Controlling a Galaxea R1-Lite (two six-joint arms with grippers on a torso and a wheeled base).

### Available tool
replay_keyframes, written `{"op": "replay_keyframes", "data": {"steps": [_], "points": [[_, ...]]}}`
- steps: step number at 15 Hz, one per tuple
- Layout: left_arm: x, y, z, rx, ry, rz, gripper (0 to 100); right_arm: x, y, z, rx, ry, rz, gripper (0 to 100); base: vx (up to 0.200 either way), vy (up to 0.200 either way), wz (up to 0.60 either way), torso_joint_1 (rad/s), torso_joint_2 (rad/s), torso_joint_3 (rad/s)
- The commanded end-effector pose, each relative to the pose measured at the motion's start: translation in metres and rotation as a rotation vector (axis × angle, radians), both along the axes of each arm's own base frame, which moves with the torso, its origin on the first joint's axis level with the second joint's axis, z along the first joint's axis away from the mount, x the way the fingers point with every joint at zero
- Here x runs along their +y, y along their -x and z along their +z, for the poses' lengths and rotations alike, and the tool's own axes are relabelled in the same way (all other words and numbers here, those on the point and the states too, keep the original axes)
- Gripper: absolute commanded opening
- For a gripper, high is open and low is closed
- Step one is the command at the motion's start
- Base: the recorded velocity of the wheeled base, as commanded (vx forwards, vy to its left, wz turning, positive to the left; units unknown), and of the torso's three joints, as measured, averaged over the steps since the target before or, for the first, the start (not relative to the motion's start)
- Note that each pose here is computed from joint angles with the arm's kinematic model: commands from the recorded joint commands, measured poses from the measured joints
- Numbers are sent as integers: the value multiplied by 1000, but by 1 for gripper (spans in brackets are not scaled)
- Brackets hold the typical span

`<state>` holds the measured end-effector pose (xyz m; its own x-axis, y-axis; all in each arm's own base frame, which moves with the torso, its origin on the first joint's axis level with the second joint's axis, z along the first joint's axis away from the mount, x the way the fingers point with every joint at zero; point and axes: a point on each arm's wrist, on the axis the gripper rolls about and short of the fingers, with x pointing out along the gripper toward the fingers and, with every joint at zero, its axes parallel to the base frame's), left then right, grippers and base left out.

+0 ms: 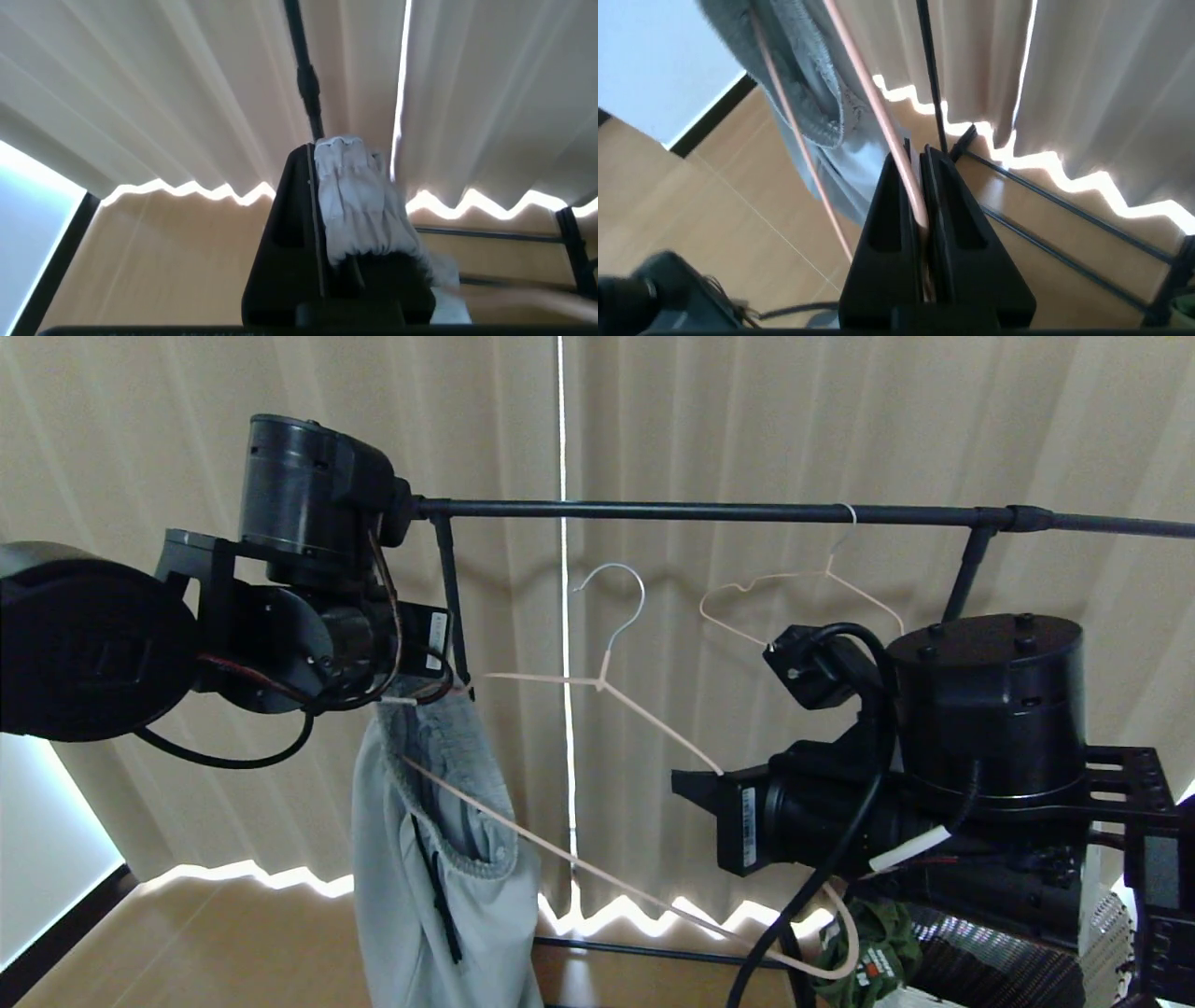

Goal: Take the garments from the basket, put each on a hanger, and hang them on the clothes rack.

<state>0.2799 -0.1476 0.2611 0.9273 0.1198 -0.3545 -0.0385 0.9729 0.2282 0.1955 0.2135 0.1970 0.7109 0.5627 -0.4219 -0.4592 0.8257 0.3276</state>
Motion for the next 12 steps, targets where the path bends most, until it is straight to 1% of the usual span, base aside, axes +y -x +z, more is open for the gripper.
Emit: {"op": "replay_keyframes", "data": {"steps": [1,2,3,6,9,10,11,12], "points": [[6,10,6,-16,14,2,0,10,-5,-5,12,7,2,0,0,0,0,0,0,0],[6,10,6,-16,14,2,0,10,-5,-5,12,7,2,0,0,0,0,0,0,0],[1,14,7,-22,55,-3,0,19,-6,-5,10,3,1,0,0,0,0,0,0,0],[3,18,12,-34,68,-3,0,31,-15,-10,-4,24,-41,0,0,0,0,0,0,0],[-4,25,17,-53,112,-23,0,43,-7,-16,6,39,0,0,0,0,0,0,0,0],[-5,25,17,-55,116,-25,0,44,-8,-18,10,44,-2,0,0,0,0,0,0,0],[-5,27,18,-55,119,-27,0,46,-10,-19,1,55,-30,0,0,0,0,0,0,0],[-1,27,18,-57,110,-13,0,45,-13,-21,-8,70,-65,0,0,0,0,0,0,0]]}}
